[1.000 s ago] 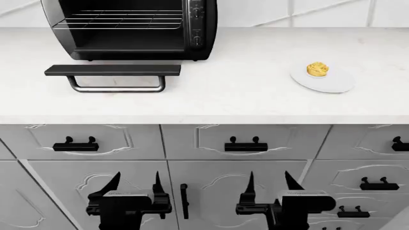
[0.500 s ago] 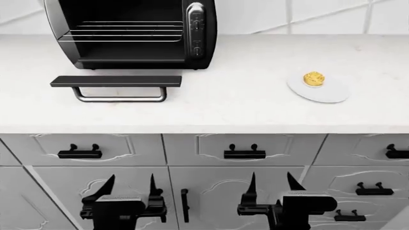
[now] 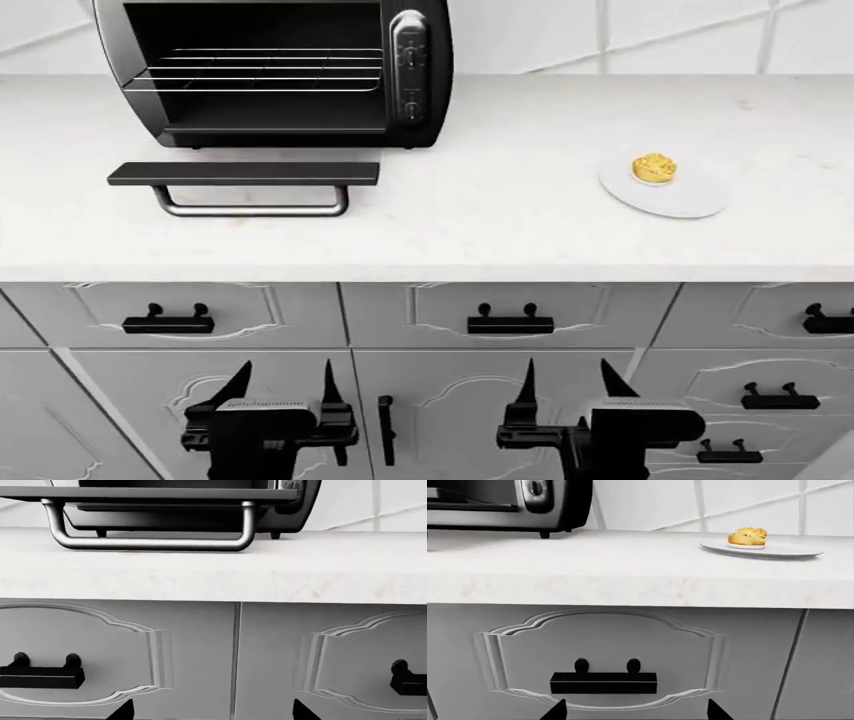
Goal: Place the scone on the rack of the toaster oven.
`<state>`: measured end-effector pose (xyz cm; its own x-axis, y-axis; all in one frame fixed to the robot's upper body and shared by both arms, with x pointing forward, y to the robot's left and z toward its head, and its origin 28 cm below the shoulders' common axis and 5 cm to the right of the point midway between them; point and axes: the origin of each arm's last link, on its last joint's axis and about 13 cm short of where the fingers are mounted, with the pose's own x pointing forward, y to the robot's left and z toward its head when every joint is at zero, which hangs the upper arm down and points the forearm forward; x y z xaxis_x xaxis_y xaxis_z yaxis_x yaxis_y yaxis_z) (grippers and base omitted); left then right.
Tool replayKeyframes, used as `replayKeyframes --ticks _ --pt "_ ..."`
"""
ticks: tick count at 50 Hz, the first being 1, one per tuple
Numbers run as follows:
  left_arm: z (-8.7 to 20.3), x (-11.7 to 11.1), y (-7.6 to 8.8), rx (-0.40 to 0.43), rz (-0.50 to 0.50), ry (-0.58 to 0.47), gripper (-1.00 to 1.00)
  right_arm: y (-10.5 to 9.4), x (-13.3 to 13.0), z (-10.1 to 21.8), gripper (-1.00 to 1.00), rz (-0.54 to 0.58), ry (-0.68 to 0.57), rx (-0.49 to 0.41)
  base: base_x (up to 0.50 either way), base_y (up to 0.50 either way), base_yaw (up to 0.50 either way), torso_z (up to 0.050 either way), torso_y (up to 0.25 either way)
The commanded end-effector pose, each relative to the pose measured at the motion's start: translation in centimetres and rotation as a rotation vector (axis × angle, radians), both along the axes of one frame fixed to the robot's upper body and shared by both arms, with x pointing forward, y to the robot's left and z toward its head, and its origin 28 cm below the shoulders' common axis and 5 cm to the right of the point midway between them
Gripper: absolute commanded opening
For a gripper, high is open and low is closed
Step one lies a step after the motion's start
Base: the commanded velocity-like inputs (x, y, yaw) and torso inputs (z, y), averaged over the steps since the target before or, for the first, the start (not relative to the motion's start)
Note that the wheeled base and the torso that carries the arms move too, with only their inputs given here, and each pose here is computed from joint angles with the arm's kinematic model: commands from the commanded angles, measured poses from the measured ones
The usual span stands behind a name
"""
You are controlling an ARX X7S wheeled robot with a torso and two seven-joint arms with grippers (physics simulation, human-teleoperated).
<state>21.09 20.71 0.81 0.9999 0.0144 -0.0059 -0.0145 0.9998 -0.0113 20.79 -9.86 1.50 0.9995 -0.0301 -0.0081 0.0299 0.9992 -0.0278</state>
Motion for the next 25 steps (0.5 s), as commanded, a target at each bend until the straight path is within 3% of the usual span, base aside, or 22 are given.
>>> replayKeyframes --ticks 1,6,8,9,10,14,16,17,21,25 --pt "0.1 -0.1 0.1 -0.02 0.01 -0.003 1.0 0.0 0.0 0.0 1.0 -0.001 0.001 0.001 0.0 0.0 0.0 0.0 0.0" --pt "0.4 -0.3 0.4 0.002 0.017 -0.017 1.0 -0.1 0.1 0.0 1.0 -0.006 0.001 0.005 0.0 0.0 0.0 0.0 0.0" --pt "1.4 -0.2 0.4 -0.044 0.013 -0.018 1.0 -0.2 0.3 0.6 1.0 -0.033 -0.013 0.046 0.0 0.0 0.0 0.0 0.0" --pt "2.3 0.1 0.5 0.013 0.001 -0.042 1.0 -0.2 0.4 1.2 1.0 -0.021 -0.027 -0.019 0.0 0.0 0.0 0.0 0.0" --pt "2.8 0.4 0.8 0.001 -0.006 -0.038 1.0 -0.2 0.6 1.8 1.0 -0.018 -0.023 0.002 0.0 0.0 0.0 0.0 0.0" --pt "8.2 2.0 1.5 0.01 -0.076 -0.091 1.0 -1.4 2.1 6.1 1.0 -0.022 -0.078 -0.022 0.0 0.0 0.0 0.0 0.0" --pt "10.1 2.7 1.9 -0.045 -0.081 -0.1 1.0 -2.0 2.9 7.9 1.0 -0.017 -0.082 -0.015 0.0 0.0 0.0 0.0 0.0" --pt "12.3 3.1 2.3 -0.047 -0.081 -0.094 1.0 -2.2 3.4 9.2 1.0 -0.005 -0.086 0.005 0.0 0.0 0.0 0.0 0.0" --pt "15.1 3.2 3.2 -0.027 -0.082 -0.113 1.0 -3.3 4.0 12.9 1.0 -0.004 -0.132 -0.007 0.0 0.0 0.0 0.0 0.0" --pt "19.1 2.6 5.5 0.013 -0.077 -0.132 1.0 -5.4 4.8 16.5 1.0 -0.019 -0.134 -0.004 0.0 0.0 0.0 0.0 0.0"
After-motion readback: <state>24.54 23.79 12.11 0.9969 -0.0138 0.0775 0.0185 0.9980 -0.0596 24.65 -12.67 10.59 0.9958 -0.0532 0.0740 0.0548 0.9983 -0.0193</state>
